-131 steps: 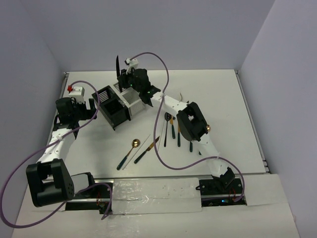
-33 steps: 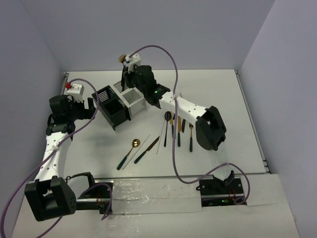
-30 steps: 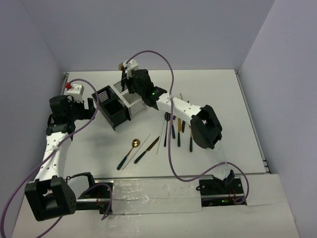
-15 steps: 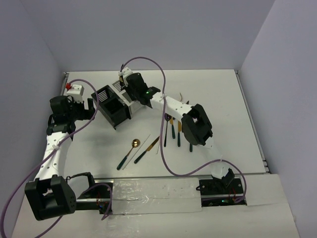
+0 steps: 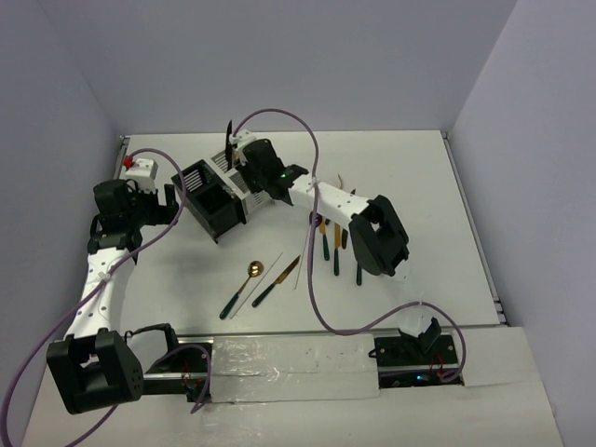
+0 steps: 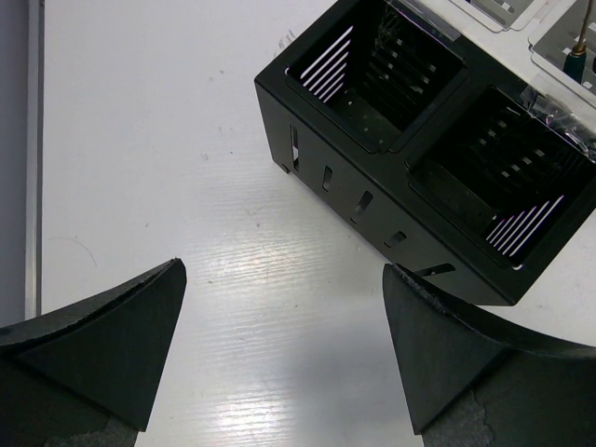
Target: Sort the eating utensils into containers
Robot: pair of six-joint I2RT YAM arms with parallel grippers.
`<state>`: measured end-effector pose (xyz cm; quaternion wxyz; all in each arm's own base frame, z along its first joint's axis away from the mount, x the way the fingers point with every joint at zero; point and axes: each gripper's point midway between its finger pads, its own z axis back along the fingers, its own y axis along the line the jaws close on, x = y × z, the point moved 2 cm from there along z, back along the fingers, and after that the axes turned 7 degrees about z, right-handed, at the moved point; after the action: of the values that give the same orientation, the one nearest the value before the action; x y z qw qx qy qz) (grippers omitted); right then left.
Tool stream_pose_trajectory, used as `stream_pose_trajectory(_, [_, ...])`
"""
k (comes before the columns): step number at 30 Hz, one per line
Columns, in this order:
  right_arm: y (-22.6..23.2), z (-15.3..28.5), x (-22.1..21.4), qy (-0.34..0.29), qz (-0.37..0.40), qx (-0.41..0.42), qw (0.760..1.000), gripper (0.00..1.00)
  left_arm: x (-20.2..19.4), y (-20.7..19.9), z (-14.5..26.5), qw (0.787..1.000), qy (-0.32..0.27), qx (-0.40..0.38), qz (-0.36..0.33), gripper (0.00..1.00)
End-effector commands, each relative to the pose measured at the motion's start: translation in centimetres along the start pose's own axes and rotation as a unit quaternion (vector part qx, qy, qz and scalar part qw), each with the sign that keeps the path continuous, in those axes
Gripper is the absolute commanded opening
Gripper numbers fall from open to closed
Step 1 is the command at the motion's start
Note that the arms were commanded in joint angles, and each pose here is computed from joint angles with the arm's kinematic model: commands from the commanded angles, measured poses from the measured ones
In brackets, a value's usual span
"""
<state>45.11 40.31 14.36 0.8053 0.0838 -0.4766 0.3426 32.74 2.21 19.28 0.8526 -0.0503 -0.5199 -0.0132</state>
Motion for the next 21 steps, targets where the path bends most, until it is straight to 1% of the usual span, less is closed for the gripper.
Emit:
stream_pose_trajectory(1, [-0.9, 3.8, 3.7, -0.034, -0.023, 0.006, 0.999, 0.36, 1.4, 0.2, 0.2, 1.0, -0.024, 0.002, -0.009, 0.97])
stream_pose_trajectory(3, [-1.2, 4.8, 4.9, -0.048, -0.045, 0.005, 0.998, 0.38, 1.4, 0.2, 0.3, 1.0, -0.024, 0.002, -0.01, 0.97])
stream_pose_trajectory(6, [-2.0, 6.6, 6.5, -0.066, -0.074, 0.008, 0.995, 0.39, 1.5, 0.1, 0.4, 1.0, -0.026, 0.001, -0.009, 0.97])
stream_pose_trajectory(9, [-3.2, 9.6, 8.1, -0.087, -0.103, -0.001, 0.991, 0.39, 1.5, 0.1, 0.5, 1.0, -0.027, 0.001, -0.01, 0.97])
stream_pose_trajectory(10, [-3.8, 11.5, 8.4, -0.095, -0.111, -0.011, 0.989, 0.4, 1.6, 0.1, 0.5, 1.0, -0.028, 0.001, -0.011, 0.97])
stream_pose_trajectory(12, [-4.7, 13.4, 7.8, -0.088, -0.134, -0.023, 0.987, 0.42, 1.5, 0.1, 0.6, 1.0, -0.027, 0.0, -0.012, 0.97])
stream_pose_trajectory(13, [-5.4, 15.2, 7.1, -0.084, -0.142, -0.033, 0.986, 0.44, 1.5, 0.1, 0.6, 1.0, -0.028, 0.0, -0.013, 0.97])
stream_pose_trajectory(14, [-5.8, 16.1, 6.2, -0.072, -0.163, -0.039, 0.983, 0.45, 1.5, 0.0, 0.6, 1.0, -0.028, -0.002, -0.013, 0.97])
stream_pose_trajectory(15, [-6.6, 16.7, 4.2, -0.04, -0.175, -0.05, 0.983, 0.45, 1.5, 0.1, 0.6, 1.0, -0.028, -0.001, -0.013, 0.97])
stream_pose_trajectory(17, [-7.3, 18.6, 0.3, 0.004, -0.212, -0.058, 0.976, 0.45, 1.4, -0.1, 0.7, 1.0, -0.026, -0.006, -0.015, 0.97])
stream_pose_trajectory(18, [-8.7, 19.3, -2.2, 0.036, -0.231, -0.073, 0.97, 0.45, 1.4, -0.2, 0.7, 1.0, -0.026, -0.008, -0.016, 0.97])
stream_pose_trajectory(19, [-8.8, 20.2, -5.6, 0.069, -0.244, -0.08, 0.964, 0.46, 1.5, -0.3, 0.8, 0.999, -0.027, -0.012, -0.017, 0.97])
stream_pose_trajectory(20, [-9.0, 20.8, -7.9, 0.094, -0.268, -0.085, 0.955, 0.46, 1.3, -0.4, 0.8, 0.999, -0.024, -0.014, -0.017, 0.97])
stream_pose_trajectory(21, [-8.5, 21.3, -12.4, 0.152, -0.277, -0.091, 0.945, 0.45, 1.4, -0.5, 0.9, 0.999, -0.026, -0.016, -0.019, 0.97])
